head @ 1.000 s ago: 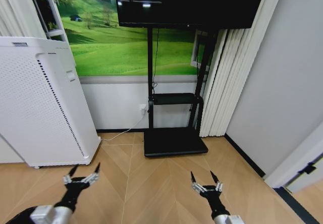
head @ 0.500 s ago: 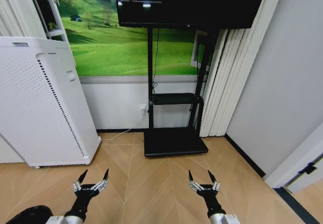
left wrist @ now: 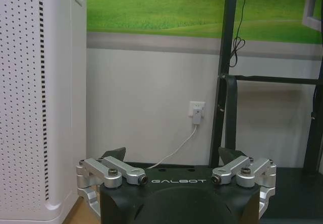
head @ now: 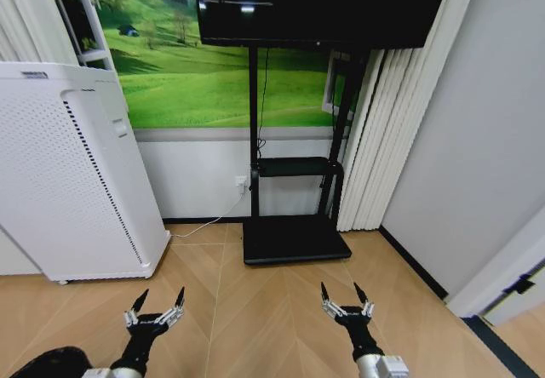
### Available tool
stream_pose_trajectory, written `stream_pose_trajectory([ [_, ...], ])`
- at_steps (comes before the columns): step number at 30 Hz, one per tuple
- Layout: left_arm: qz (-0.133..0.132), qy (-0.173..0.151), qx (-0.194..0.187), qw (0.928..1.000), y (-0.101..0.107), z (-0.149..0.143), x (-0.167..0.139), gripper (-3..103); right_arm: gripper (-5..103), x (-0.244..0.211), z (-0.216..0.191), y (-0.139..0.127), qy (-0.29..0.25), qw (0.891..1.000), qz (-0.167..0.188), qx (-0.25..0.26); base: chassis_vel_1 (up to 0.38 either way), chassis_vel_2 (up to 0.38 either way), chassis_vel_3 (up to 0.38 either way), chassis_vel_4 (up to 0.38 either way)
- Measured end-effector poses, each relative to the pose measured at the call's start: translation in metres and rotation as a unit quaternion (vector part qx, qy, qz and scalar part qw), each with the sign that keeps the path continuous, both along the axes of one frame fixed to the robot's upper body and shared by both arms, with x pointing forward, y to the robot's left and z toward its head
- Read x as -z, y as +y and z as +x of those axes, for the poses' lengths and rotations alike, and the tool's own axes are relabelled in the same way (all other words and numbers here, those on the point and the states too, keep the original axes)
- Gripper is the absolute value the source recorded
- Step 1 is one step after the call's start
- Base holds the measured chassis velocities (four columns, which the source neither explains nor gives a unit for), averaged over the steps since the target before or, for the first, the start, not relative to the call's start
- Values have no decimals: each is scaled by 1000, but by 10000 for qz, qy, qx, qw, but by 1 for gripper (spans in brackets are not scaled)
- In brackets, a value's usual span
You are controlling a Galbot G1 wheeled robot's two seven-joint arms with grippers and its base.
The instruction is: Pick up the trash bin and place the garbage on the floor into it.
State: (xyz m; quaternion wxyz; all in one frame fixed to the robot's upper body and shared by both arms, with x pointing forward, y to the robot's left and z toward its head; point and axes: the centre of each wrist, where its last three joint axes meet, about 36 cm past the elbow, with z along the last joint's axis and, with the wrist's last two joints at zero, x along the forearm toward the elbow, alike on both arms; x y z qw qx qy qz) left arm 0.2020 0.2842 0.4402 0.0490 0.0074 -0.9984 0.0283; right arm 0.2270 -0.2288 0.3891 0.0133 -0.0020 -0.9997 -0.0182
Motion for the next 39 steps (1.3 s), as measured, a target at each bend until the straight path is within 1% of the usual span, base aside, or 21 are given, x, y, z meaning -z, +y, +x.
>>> stream_pose_trajectory([
  [39,0,8,-8,10000,1,0,0,100,100,0,0,0,3,10000,-5,-4,0,0,0,0],
])
